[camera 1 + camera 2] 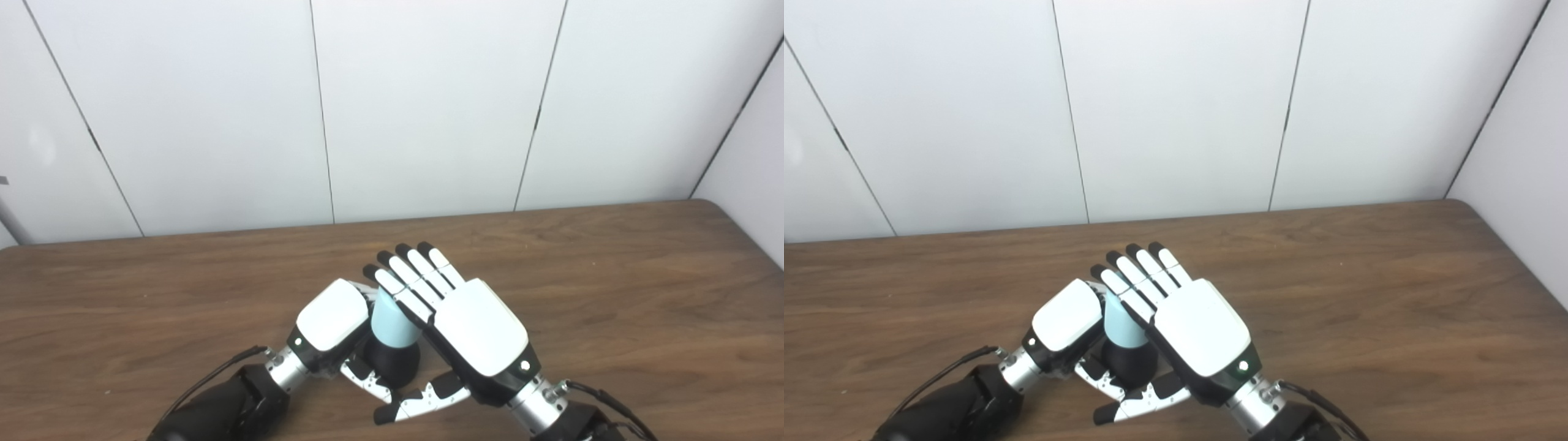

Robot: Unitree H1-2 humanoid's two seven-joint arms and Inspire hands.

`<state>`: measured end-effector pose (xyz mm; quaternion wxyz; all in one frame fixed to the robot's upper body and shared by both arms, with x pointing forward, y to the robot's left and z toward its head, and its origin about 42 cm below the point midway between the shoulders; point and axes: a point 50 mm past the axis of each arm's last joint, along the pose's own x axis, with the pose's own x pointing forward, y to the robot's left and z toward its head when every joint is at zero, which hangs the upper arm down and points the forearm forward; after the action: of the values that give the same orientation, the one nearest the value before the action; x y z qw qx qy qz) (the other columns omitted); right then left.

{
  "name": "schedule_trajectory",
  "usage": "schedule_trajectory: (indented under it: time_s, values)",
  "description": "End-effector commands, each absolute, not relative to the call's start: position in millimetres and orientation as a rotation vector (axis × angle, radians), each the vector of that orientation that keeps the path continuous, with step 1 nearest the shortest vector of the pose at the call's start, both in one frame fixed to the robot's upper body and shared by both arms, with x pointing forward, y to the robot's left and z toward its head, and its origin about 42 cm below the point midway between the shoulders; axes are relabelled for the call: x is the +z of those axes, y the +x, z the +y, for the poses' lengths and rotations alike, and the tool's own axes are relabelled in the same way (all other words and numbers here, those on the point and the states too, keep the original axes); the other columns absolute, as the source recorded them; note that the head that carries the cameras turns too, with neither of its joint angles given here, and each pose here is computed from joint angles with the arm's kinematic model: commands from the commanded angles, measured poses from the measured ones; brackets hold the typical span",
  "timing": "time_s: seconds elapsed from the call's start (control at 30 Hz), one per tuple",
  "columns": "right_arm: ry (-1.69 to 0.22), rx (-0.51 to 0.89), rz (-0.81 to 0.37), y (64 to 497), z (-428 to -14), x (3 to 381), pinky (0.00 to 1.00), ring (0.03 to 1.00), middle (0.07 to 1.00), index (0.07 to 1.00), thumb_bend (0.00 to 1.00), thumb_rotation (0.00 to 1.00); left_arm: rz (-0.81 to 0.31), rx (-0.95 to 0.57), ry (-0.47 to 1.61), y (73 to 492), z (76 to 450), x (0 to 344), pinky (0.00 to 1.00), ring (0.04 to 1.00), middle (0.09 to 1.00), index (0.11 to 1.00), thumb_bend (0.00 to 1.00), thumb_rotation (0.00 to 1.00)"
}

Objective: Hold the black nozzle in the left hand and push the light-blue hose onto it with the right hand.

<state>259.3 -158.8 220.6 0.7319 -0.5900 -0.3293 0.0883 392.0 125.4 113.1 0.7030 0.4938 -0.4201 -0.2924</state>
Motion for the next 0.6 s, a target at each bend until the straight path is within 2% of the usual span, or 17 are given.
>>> schedule_trajectory:
  time_s: [0.0,0.1,0.17,0.43,0.57]
  values:
    - [-1.321,0.295,-0.646,258.5,-163.3,208.7,0.96,0.922,0.934,0.9,0.84,0.9,-0.702,-0.792,0.968,294.2,109.7,17.1,0.31,0.399,0.481,0.491,0.52,0.0]
    - [-1.291,0.295,-0.665,257.4,-164.1,210.8,0.89,0.852,0.86,0.835,0.84,0.89,-0.695,-0.792,0.963,294.0,109.8,17.3,0.31,0.392,0.476,0.497,0.52,0.0]
    - [-1.267,0.295,-0.672,257.2,-164.6,212.5,0.88,0.833,0.837,0.812,0.84,0.89,-0.692,-0.79,0.962,294.6,109.7,17.2,0.3,0.39,0.475,0.498,0.52,0.0]
    - [-1.195,0.254,-0.732,257.4,-165.0,217.2,0.77,0.766,0.775,0.74,0.83,0.87,-0.708,-0.785,0.97,295.3,109.0,16.2,0.31,0.396,0.474,0.499,0.52,0.0]
    - [-1.197,0.251,-0.736,256.5,-164.8,219.1,0.77,0.771,0.784,0.75,0.82,0.88,-0.705,-0.782,0.964,295.2,108.6,16.0,0.32,0.405,0.474,0.499,0.52,0.0]
